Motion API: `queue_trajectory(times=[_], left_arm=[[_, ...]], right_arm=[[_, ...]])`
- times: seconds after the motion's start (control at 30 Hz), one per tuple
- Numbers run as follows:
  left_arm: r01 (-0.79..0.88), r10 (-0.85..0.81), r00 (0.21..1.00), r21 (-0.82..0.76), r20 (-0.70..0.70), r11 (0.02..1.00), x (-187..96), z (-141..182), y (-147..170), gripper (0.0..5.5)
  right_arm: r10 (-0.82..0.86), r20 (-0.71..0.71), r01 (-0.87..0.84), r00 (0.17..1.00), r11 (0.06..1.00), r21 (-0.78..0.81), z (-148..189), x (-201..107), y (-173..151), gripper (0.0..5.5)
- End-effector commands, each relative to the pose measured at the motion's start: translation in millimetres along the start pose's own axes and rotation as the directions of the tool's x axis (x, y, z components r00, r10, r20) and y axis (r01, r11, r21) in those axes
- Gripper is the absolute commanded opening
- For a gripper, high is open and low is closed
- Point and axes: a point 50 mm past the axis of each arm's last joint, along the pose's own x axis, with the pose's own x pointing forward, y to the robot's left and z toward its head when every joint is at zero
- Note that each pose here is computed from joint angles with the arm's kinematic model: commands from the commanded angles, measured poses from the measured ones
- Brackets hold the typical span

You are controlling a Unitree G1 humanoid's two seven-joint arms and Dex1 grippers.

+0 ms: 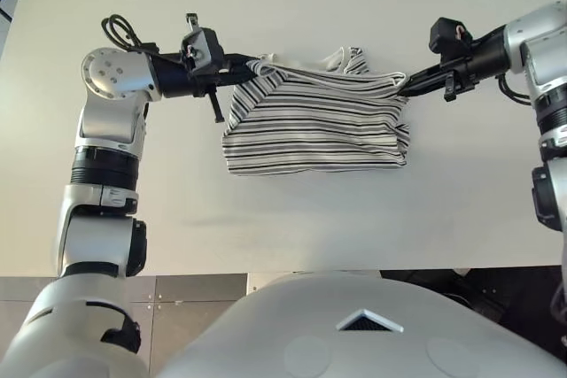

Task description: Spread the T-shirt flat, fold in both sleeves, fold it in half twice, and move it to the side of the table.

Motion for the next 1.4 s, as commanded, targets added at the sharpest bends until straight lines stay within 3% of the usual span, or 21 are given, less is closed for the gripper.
queue_trajectory(times=[0.03, 0.33, 0.73, 1.07, 1.4], left_arm=[[-0.047, 0.047, 0.999, 0.040, 0.012, 0.998, 4.6, 4.7, 11.4, 0.10], [-0.086, 0.087, 0.996, 0.020, -0.020, 0.996, 5.6, -10.6, 14.3, 0.10], [-0.136, 0.120, 0.972, -0.066, -0.203, 0.988, 19.8, -50.2, 6.0, 0.10], [-0.313, 0.296, 0.945, -0.126, -0.138, 0.942, 24.0, -44.8, 21.5, 0.10], [-0.335, 0.301, 0.925, -0.124, -0.231, 0.934, 10.7, -58.8, 17.7, 0.10]], right_arm=[[-0.061, 0.048, 0.062, 0.997, 0.998, -0.013, 22.3, -0.7, -10.0, 0.13], [-0.156, 0.036, 0.155, 0.987, 0.988, 0.029, 29.8, 5.2, -20.1, 0.13], [-0.281, -0.069, 0.286, 0.957, 0.953, 0.098, 14.4, 33.5, -23.0, 0.13], [-0.395, -0.002, 0.391, 0.918, 0.907, 0.160, 22.1, 44.2, -26.9, 1.75], [-0.409, 0.047, 0.399, 0.911, 0.905, 0.147, 35.0, 44.3, -28.4, 3.40]])
